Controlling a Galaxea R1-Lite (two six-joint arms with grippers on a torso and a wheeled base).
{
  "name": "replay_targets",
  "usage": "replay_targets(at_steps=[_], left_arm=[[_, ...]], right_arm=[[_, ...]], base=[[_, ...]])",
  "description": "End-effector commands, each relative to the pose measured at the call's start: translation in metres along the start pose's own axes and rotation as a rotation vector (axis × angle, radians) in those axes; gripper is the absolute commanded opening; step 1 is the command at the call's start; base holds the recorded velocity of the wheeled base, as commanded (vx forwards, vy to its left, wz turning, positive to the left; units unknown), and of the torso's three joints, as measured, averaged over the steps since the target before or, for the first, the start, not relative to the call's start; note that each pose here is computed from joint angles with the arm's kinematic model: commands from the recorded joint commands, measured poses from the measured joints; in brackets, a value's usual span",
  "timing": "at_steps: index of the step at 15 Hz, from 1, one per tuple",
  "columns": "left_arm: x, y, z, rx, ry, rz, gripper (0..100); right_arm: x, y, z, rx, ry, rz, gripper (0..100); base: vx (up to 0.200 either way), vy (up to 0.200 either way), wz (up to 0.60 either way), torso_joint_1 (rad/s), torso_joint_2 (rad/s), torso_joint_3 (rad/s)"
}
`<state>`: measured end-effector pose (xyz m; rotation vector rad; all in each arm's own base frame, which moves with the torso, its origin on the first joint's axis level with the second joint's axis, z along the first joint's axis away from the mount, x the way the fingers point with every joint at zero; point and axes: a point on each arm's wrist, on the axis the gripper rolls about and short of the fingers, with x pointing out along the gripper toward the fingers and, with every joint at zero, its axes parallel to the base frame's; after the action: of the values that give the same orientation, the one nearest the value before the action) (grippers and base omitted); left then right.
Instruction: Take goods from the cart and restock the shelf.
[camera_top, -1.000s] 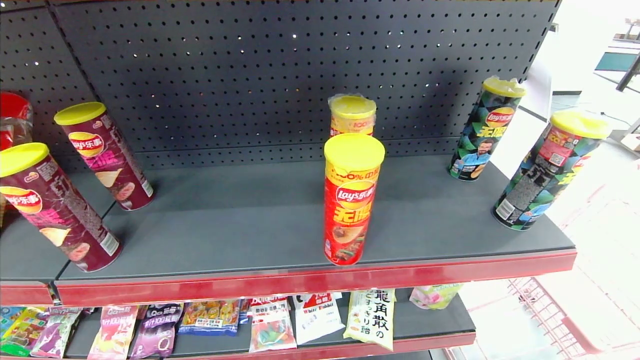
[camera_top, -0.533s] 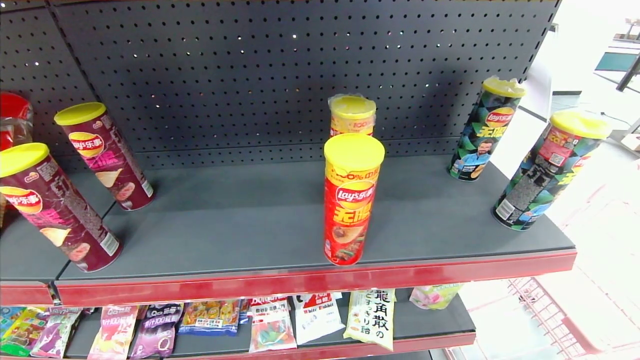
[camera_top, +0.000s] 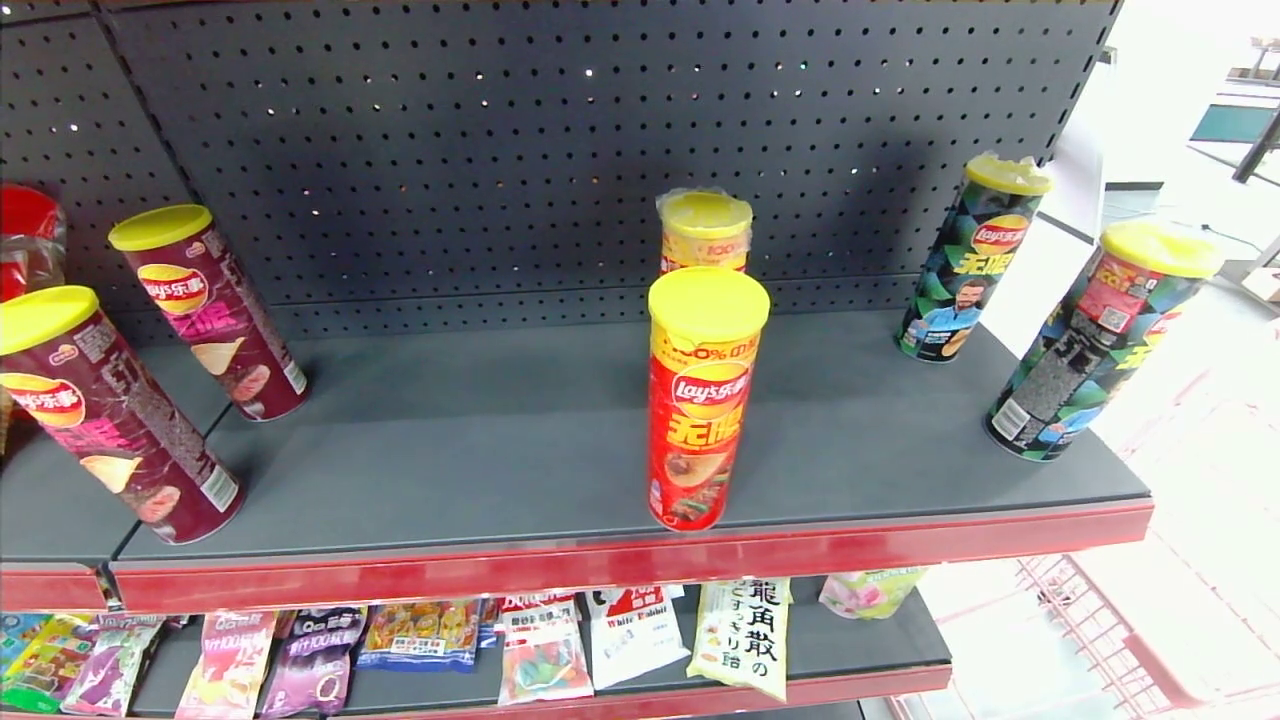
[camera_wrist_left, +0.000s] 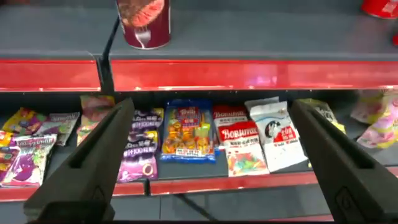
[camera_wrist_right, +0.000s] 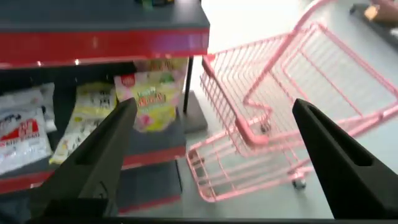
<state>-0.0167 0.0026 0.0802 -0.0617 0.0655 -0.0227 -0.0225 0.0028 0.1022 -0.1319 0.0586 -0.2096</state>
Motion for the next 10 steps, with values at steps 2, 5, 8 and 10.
replay_targets(at_steps=[2, 5, 8, 10], left_arm=[[0.0010, -0.0004, -0.0021, 0.020, 0.014, 0.046, 100], [0.0000, -0.0019, -0.0025, 0.013, -0.003, 0.132, 100], [-0.0005, -0.0020, -0.0025, 0.003, -0.011, 0.129, 100], [-0.0012, -0.0020, -0.0029, 0.000, -0.018, 0.108, 100]], right_arm=[[0.0079, 0.0067, -0.0170, -0.006, -0.029, 0.177, 100], [0.0071, 0.0072, -0.0174, 0.004, -0.005, 0.216, 100], [0.0075, 0.0060, -0.0181, 0.048, 0.002, 0.154, 100], [0.0085, 0.0043, -0.0234, 0.107, 0.043, 0.048, 100]], base=[[0.000, 0.000, 0.00, 0.000, 0.00, 0.000], [0.000, 0.000, 0.00, 0.000, 0.00, 0.000], [0.000, 0.000, 0.00, 0.000, 0.00, 0.000], [0.000, 0.000, 0.00, 0.000, 0.00, 0.000]])
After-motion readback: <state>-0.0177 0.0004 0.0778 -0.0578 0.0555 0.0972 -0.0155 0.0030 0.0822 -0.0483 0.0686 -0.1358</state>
